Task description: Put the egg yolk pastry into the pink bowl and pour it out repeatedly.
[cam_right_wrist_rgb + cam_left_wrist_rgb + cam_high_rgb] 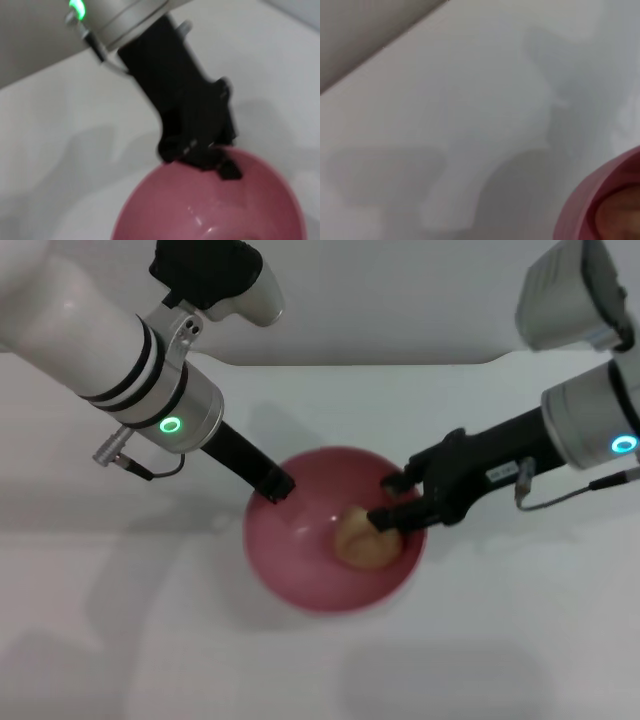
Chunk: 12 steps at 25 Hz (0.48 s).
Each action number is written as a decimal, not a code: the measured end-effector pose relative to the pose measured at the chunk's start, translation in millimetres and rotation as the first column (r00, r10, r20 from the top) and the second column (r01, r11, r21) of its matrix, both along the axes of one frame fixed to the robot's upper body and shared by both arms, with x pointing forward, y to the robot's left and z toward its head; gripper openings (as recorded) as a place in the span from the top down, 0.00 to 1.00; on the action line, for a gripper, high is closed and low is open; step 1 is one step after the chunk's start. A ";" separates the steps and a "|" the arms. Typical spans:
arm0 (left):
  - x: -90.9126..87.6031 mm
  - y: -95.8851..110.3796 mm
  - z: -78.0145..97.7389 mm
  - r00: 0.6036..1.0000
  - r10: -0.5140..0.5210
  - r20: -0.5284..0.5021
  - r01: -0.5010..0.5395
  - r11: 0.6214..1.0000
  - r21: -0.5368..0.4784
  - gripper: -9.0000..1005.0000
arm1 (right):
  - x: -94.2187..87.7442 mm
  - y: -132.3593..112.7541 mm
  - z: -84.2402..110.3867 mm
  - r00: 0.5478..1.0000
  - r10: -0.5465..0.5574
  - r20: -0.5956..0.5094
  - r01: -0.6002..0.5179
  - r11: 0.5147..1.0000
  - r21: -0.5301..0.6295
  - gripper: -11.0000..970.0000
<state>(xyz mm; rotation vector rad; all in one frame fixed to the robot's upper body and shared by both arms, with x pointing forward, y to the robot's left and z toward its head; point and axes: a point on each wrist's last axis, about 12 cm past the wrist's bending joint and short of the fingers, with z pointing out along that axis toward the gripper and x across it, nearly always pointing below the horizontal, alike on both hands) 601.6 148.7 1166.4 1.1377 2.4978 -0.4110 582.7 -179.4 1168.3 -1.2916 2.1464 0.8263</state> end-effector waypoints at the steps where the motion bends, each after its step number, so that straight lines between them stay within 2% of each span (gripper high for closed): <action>1: 1.3 1.7 -0.5 1.000 0.011 0.011 -0.011 1.000 -0.006 0.99 | 1.2 -4.5 2.3 1.000 -0.029 -0.001 0.029 0.999 0.013 0.57; 4: 6.8 12.8 -2.5 0.997 0.064 0.053 -0.063 0.998 -0.023 0.99 | 4.4 -24.1 7.6 0.992 -0.126 -0.006 0.126 0.990 0.062 0.48; 7: 10.0 19.1 -2.1 0.994 0.091 0.068 -0.088 0.995 -0.039 0.99 | 3.9 -38.8 10.6 0.983 -0.183 -0.014 0.183 0.976 0.119 0.48; 12: 11.2 20.9 -4.1 0.992 0.094 0.081 -0.094 0.996 -0.009 0.99 | 1.8 -51.1 17.0 0.976 -0.216 -0.003 0.212 0.958 0.193 0.48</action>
